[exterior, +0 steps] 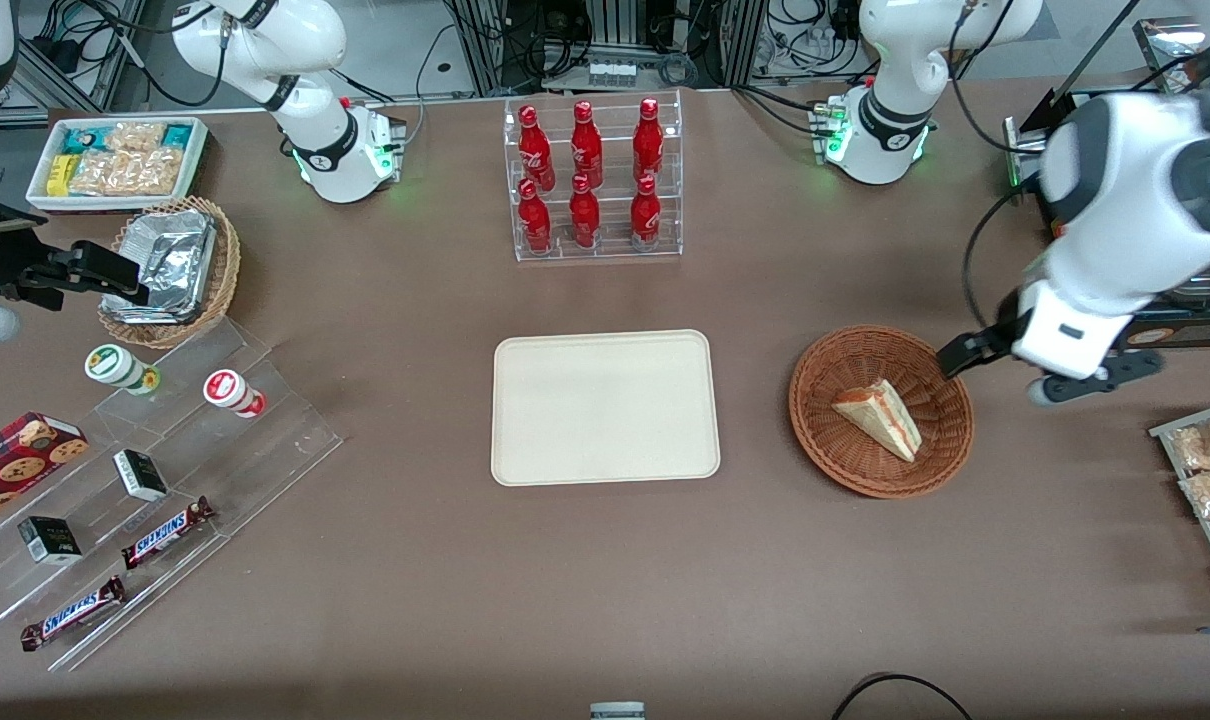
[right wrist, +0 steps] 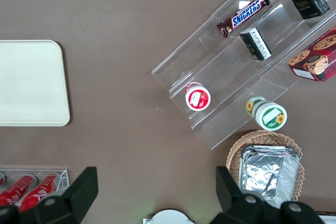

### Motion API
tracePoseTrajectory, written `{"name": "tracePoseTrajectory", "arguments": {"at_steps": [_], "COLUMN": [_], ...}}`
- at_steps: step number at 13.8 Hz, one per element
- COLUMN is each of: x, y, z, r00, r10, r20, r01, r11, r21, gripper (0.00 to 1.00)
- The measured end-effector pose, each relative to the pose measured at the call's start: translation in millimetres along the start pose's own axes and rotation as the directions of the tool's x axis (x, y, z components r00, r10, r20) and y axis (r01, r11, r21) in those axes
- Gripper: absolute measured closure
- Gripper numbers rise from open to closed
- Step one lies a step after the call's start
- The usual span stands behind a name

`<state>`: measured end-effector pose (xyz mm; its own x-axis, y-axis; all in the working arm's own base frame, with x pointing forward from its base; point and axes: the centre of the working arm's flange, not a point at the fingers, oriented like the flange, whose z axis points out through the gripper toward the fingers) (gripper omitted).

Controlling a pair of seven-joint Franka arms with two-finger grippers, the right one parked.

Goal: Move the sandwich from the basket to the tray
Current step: 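Lower the open left gripper over the wrapped sandwich in the wicker basket, then close the left gripper on the wrapped sandwich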

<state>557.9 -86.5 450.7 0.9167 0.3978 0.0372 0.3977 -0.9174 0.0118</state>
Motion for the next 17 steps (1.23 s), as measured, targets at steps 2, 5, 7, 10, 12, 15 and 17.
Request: {"name": "tracePoseTrajectory", "arguments": {"at_steps": [2, 5, 7, 10, 12, 15, 17], "x": [-18, -32, -36, -35, -34, -34, -34], "y": [9, 2, 0, 1, 3, 6, 7], "z": [37, 76, 91, 119, 138, 159, 170], "r00": [0.991, 0.952, 0.942, 0.931, 0.929, 0.927, 0.925], "r10": [-0.134, -0.302, -0.335, -0.364, -0.371, -0.374, -0.38], "r20": [-0.029, -0.04, -0.031, -0.019, -0.008, 0.002, 0.008], "r01": [0.133, 0.3, 0.333, 0.362, 0.37, 0.374, 0.379], "r11": [0.991, 0.952, 0.941, 0.93, 0.928, 0.926, 0.924], "r21": [-0.029, -0.057, -0.053, -0.055, -0.052, -0.053, -0.051], "gripper": [0.0, 0.0, 0.0, 0.0, 0.0, 0.0, 0.0]}}
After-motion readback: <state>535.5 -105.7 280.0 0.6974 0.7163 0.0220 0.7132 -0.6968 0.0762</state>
